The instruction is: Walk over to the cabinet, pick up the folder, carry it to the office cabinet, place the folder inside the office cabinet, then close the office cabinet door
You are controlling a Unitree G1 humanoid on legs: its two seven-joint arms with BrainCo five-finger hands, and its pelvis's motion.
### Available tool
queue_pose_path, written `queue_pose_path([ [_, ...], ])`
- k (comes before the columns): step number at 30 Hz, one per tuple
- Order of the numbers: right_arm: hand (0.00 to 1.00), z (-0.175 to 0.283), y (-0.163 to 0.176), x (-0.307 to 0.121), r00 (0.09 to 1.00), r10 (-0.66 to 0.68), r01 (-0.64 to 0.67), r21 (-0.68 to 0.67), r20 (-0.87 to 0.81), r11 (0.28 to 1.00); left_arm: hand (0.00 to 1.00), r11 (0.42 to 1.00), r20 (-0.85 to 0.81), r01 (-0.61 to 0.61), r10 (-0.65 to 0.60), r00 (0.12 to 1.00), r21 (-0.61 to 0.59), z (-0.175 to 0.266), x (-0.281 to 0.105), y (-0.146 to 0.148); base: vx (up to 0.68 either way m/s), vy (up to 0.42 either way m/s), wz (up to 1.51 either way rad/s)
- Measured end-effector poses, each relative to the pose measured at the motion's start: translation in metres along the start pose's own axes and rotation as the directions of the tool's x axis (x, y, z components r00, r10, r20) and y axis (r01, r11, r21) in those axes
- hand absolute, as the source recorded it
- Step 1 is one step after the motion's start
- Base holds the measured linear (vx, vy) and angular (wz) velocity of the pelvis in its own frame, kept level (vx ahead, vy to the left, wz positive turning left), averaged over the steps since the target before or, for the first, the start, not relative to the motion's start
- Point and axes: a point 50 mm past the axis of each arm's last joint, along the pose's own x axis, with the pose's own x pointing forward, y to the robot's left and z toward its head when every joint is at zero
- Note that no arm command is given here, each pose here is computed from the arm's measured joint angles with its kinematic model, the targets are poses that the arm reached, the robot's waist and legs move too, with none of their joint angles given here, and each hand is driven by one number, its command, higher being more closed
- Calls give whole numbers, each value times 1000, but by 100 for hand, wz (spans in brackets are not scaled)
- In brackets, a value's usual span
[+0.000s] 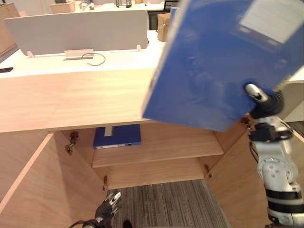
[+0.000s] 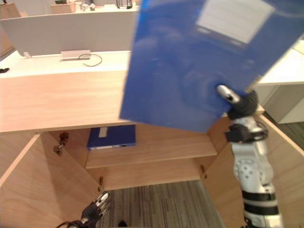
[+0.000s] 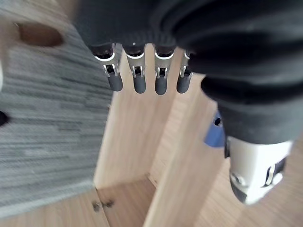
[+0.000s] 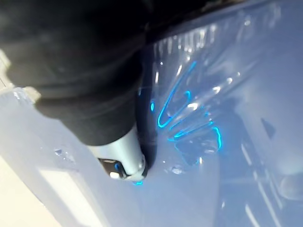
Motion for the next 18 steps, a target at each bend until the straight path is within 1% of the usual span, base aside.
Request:
queue_pose_path([
  [1,100,-4,-4,-7,999,-38,38,4,-6,999,0,999,-19,-40,39,999,-34,-6,-2,7,-26,-48,-30],
  [2,100,-12,-10,-24,993,-117,118,9,-24,993,0,986,-53,-123,118,992,-111,-17,-6,19,-14,-36,-20],
  [4,100,-22,-17,-49,972,-231,232,9,-43,973,0,959,-87,-213,199,976,-186,-29,-11,29,-15,-28,-13],
  [6,100,-37,-18,-73,940,-331,335,34,-85,942,0,942,-123,-263,242,962,-207,-39,-16,34,-18,-11,-14],
  [7,100,-48,-15,-83,926,-359,367,62,-117,928,0,938,-143,-283,258,956,-201,-44,-19,37,-12,0,-15],
  [8,100,-50,-14,-85,924,-361,371,67,-125,926,0,936,-148,-288,262,954,-200,-46,-20,38,-9,7,-17],
  [10,100,-84,1,-112,891,-362,411,152,-273,899,0,924,-170,-326,295,940,-200,-54,-26,43,-9,10,-15],
  [11,100,-93,5,-119,881,-352,419,175,-317,891,0,921,-172,-331,299,939,-206,-55,-27,43,-6,15,-12],
  [12,100,-113,16,-135,855,-319,437,235,-410,868,0,915,-180,-337,302,936,-220,-60,-28,41,-2,16,-8],
  [13,100,-122,21,-145,835,-304,453,260,-458,853,0,914,-183,-337,300,936,-227,-62,-28,39,-2,19,-8],
  [15,100,-153,41,-182,744,-262,546,333,-615,769,0,901,-190,-330,285,940,-280,-70,-26,28,7,26,-12],
  [17,100,-165,51,-207,679,-237,613,359,-695,704,0,892,-202,-335,284,937,-302,-77,-27,24,34,54,-28],
  [18,100,-166,51,-219,649,-237,640,351,-723,683,0,887,-217,-339,280,935,-313,-84,-29,20,52,62,-34],
])
